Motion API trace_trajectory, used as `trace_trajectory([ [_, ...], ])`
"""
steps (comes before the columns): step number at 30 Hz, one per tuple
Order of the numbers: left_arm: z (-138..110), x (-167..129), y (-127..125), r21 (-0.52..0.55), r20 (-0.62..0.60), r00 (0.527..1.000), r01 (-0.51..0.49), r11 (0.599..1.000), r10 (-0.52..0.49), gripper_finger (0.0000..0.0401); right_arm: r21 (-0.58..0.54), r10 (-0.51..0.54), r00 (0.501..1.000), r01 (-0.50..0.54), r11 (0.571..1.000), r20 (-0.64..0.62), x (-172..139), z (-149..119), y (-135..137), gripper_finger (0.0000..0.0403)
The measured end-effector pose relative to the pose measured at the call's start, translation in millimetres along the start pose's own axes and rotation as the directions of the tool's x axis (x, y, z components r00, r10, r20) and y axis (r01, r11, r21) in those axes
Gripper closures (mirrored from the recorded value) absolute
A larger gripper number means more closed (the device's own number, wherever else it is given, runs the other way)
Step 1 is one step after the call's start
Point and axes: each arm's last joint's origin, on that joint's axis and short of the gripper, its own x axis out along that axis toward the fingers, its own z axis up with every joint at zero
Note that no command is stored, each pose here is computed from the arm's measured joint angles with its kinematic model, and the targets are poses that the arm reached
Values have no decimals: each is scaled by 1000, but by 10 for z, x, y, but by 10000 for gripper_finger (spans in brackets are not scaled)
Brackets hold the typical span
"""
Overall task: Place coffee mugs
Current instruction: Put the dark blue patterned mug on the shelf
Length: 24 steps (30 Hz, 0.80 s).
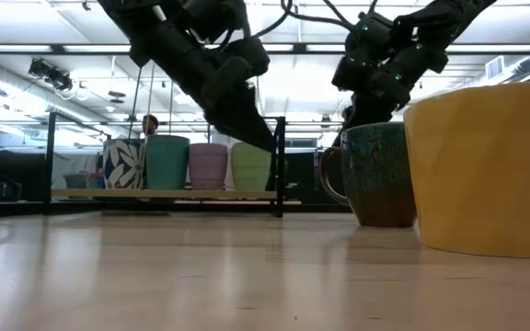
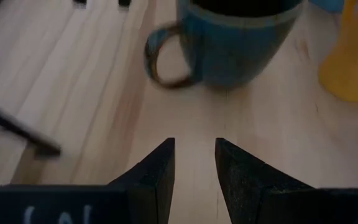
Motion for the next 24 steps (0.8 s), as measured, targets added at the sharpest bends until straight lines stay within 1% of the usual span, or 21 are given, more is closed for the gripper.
trace_trajectory([
  [3,-13,92,4,12,26,999,28,1000,-29,280,1,-1,999,1,1000,-46,-49,-40,23,245],
  [6,-21,189,52,40,55,996,71,997,-73,280,0,-13,998,13,1000,-55,-190,-44,68,245],
  [8,-37,256,121,47,71,992,98,994,-101,280,10,-16,999,17,1000,-47,-296,-42,94,245],
  [12,-40,366,289,30,131,979,153,988,-156,280,18,-15,1000,14,1000,13,-497,1,181,245],
  [16,-104,486,416,10,151,973,175,985,-174,276,13,4,999,-4,1000,41,-614,17,280,245],
  [19,-150,559,497,2,163,966,201,980,-199,260,7,26,999,-26,1000,43,-649,19,357,245],
  [24,-175,627,565,5,197,962,190,982,-188,220,-5,54,998,-54,999,41,-648,30,456,245],
])
